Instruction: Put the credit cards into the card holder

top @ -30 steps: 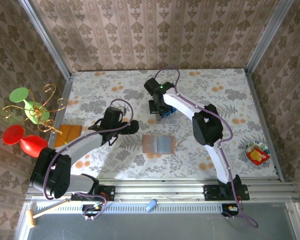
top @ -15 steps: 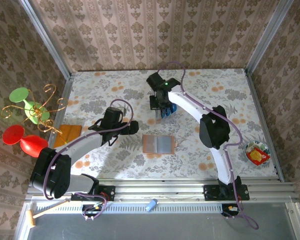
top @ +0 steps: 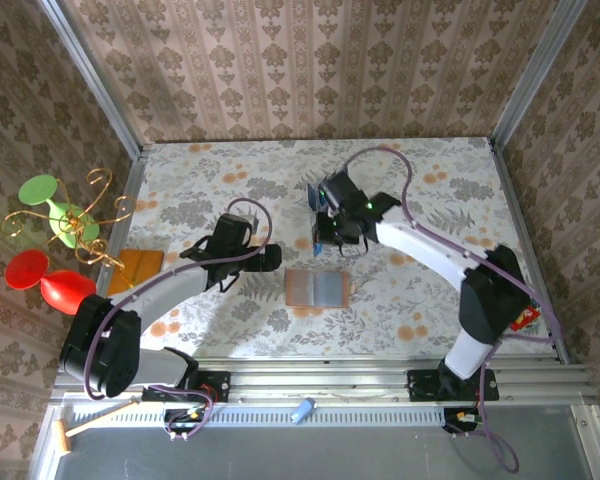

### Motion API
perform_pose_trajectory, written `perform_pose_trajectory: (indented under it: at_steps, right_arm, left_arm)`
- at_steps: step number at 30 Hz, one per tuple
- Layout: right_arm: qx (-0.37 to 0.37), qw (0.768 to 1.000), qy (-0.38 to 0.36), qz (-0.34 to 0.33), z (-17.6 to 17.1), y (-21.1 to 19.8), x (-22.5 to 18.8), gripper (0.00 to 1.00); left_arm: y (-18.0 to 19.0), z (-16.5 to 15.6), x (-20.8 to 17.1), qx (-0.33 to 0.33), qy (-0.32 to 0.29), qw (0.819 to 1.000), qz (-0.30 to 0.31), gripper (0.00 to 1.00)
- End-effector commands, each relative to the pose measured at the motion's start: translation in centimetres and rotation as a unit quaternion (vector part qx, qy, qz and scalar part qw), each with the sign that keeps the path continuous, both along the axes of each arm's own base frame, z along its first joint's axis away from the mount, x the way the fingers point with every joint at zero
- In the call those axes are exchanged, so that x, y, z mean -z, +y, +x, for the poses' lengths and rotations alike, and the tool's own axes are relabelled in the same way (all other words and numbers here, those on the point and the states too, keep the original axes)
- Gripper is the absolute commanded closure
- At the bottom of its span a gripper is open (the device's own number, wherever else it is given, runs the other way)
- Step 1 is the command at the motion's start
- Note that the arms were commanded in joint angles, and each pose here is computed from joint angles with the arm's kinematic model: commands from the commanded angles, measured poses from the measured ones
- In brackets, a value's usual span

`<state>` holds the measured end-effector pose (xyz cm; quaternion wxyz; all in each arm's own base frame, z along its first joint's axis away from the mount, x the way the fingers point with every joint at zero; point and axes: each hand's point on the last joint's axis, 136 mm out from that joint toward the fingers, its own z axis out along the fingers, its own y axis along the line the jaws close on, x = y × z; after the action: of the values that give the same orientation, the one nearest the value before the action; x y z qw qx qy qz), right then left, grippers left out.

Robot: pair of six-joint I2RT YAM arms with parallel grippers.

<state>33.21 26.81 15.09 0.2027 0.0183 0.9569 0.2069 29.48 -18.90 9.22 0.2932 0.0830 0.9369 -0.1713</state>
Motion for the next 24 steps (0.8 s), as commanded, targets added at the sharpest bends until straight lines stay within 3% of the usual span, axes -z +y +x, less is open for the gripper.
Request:
perform_pose_trajectory:
  at_steps: [1, 10, 24]
  right_arm:
    - [0.024, 0.996, -0.024, 0.077, -0.9, 1.2, -0.8, 1.00]
    - [0.047, 0.995, -0.004, 0.088, -4.6, -0.4, 4.9, 1.00]
    - [0.054, 0.990, -0.006, 0.129, -5.3, -0.2, 5.3, 1.00]
  left_arm:
    - [-0.6, -0.2, -0.4, 0.020, -0.006, 0.999, 0.032, 0.00]
    - [-1.8, -2.1, 2.0, 0.056, -0.020, 0.992, 0.108, 0.00]
    - [-3.2, -3.9, 3.4, 0.079, -0.023, 0.989, 0.127, 0.00]
